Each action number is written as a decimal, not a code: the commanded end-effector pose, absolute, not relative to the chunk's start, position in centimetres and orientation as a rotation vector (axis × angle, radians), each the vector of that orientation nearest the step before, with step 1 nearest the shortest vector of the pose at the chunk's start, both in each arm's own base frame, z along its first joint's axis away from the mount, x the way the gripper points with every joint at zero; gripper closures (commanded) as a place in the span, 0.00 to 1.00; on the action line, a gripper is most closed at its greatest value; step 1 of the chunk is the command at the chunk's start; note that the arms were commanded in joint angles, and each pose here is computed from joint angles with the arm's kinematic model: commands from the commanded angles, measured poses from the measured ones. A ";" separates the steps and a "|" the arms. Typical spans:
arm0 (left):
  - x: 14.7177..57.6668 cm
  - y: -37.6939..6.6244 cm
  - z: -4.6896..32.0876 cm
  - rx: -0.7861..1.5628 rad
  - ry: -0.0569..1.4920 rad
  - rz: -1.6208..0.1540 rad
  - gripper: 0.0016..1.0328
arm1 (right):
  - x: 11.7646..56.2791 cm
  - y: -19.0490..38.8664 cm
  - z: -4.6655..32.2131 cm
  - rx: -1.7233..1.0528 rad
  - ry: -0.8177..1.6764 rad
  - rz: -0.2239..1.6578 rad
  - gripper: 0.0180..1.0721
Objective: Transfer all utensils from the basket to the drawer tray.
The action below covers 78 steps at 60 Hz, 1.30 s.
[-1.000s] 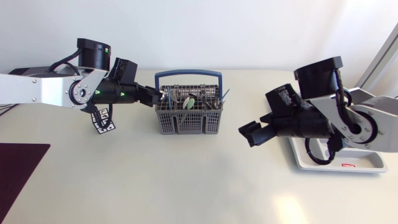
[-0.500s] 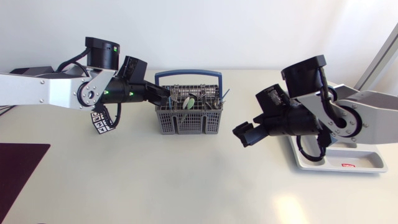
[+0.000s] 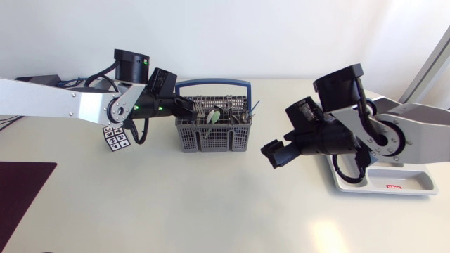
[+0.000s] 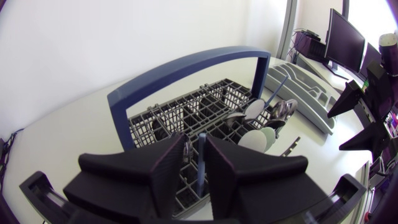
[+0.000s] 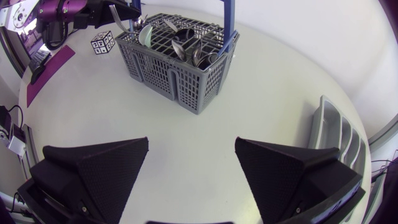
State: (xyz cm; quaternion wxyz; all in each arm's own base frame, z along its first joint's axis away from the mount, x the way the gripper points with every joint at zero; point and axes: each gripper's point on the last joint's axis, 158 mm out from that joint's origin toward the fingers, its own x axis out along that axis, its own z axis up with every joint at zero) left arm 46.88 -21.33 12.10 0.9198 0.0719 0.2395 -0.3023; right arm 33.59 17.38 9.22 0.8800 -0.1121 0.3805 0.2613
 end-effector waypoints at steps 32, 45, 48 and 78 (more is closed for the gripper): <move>47.5 -20.5 24.5 0.075 0.261 -0.601 0.97 | 31.9 18.3 8.5 -0.298 0.800 0.591 0.05; 44.2 -20.0 32.7 0.068 0.123 -0.607 0.97 | 31.6 18.6 9.2 -0.318 0.765 0.612 0.05; 43.1 -19.7 34.3 0.067 0.100 -0.608 0.97 | 31.7 18.7 9.9 -0.326 0.733 0.615 0.05; 35.9 -25.5 35.3 -0.111 0.276 -0.835 0.97 | 31.0 20.3 18.5 -0.274 0.534 0.705 0.05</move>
